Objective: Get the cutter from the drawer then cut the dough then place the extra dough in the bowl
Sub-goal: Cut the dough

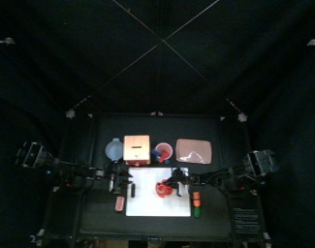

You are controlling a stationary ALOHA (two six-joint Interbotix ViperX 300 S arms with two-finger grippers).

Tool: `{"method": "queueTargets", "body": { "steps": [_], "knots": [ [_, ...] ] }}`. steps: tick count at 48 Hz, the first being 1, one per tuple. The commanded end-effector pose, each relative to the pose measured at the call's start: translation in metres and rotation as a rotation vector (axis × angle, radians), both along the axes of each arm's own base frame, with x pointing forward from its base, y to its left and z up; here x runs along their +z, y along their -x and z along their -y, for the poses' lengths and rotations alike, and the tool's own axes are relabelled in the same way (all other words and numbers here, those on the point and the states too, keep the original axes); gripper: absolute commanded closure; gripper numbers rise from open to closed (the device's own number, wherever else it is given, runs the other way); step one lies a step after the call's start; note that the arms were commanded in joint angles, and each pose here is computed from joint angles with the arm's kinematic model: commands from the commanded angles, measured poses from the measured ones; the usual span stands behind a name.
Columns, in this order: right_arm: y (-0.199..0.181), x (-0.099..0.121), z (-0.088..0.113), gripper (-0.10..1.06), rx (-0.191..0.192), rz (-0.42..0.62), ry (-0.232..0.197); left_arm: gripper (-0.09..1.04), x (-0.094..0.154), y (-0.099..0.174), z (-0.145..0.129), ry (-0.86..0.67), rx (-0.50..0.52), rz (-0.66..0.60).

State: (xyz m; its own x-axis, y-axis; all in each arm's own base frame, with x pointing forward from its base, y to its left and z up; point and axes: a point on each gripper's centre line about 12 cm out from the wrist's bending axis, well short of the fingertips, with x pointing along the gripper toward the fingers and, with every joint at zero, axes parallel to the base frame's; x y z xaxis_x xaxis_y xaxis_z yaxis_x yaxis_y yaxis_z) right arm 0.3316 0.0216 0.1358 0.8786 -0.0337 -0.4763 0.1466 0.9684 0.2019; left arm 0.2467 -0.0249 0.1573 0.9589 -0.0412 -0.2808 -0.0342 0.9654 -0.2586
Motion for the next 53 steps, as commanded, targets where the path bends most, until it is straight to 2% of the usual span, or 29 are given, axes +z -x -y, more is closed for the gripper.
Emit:
{"method": "queueTargets", "body": {
  "steps": [1,22,33,42,53],
  "knots": [
    [0.000,0.011,0.006,0.49,-0.013,0.037,0.004,0.19,0.004,-0.003,0.001,0.002,0.000,0.018],
    [-0.005,0.001,0.005,0.32,-0.009,0.011,0.010,0.19,0.004,-0.002,0.000,0.003,0.002,0.016],
    [-0.005,0.002,-0.005,0.27,0.020,0.015,0.009,0.19,0.004,-0.003,0.000,0.003,0.004,0.016],
    [-0.005,0.002,-0.013,0.17,0.042,0.012,0.004,0.19,0.004,-0.003,0.000,0.003,0.005,0.015],
    [-0.003,0.011,-0.019,0.16,0.067,0.017,-0.001,0.19,0.005,-0.004,0.000,-0.002,0.003,0.021]
  ]
}}
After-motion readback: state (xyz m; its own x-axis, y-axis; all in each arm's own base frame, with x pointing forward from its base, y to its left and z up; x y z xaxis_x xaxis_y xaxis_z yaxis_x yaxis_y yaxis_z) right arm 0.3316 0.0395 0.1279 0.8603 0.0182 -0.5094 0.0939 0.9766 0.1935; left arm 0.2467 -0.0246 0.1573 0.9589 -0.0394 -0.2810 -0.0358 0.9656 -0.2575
